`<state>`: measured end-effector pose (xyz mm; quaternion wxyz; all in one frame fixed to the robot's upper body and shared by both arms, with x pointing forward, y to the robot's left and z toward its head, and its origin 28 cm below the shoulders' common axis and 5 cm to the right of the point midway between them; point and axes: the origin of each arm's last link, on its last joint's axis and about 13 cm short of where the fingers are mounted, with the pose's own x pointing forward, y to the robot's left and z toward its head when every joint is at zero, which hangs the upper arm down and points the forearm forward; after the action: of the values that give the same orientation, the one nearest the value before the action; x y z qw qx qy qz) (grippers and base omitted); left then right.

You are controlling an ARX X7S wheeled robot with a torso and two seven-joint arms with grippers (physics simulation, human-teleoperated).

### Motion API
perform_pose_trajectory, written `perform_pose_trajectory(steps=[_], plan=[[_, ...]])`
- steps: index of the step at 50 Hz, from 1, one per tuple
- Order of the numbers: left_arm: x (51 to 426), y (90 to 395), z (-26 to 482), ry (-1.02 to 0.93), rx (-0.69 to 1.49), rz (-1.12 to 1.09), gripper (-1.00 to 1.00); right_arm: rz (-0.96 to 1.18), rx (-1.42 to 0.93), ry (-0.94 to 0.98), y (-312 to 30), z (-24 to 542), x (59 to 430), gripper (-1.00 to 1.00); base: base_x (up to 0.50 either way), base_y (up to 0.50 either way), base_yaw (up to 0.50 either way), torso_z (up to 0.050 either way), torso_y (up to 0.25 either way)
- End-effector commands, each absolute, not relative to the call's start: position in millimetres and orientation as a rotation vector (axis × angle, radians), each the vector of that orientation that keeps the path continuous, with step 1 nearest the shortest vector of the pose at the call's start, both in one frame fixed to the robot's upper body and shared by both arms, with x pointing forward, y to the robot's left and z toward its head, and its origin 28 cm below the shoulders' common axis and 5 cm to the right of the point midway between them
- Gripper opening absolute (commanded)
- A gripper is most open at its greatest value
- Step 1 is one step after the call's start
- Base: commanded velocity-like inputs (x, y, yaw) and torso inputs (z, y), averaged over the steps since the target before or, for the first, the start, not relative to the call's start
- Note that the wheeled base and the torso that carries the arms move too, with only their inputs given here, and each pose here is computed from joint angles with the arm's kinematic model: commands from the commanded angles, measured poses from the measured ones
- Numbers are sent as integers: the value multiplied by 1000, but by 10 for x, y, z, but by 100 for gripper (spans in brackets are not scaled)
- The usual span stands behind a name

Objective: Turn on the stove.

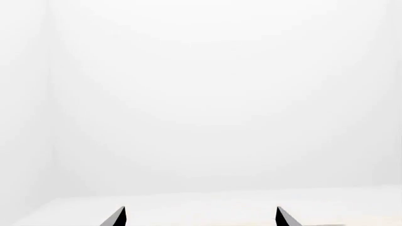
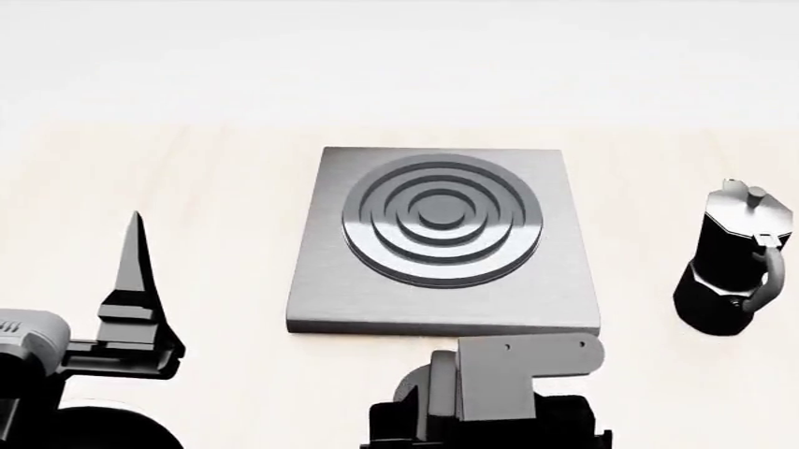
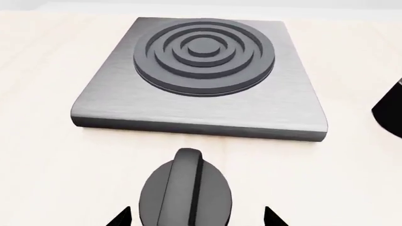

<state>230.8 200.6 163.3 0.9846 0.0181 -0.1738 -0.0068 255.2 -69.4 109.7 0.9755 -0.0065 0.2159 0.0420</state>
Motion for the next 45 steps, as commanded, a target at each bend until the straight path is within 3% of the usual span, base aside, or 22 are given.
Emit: perform_pose_trajectory(steps=[1, 45], plan=[[2308, 2001, 1633, -349, 38, -16, 100, 86, -12, 447, -701, 1089, 2595, 100, 0, 0, 0, 0, 0], [2305, 2005, 1640, -350, 34, -15, 100, 88, 22, 506, -705, 919, 2736, 100, 0, 0, 0, 0, 0]])
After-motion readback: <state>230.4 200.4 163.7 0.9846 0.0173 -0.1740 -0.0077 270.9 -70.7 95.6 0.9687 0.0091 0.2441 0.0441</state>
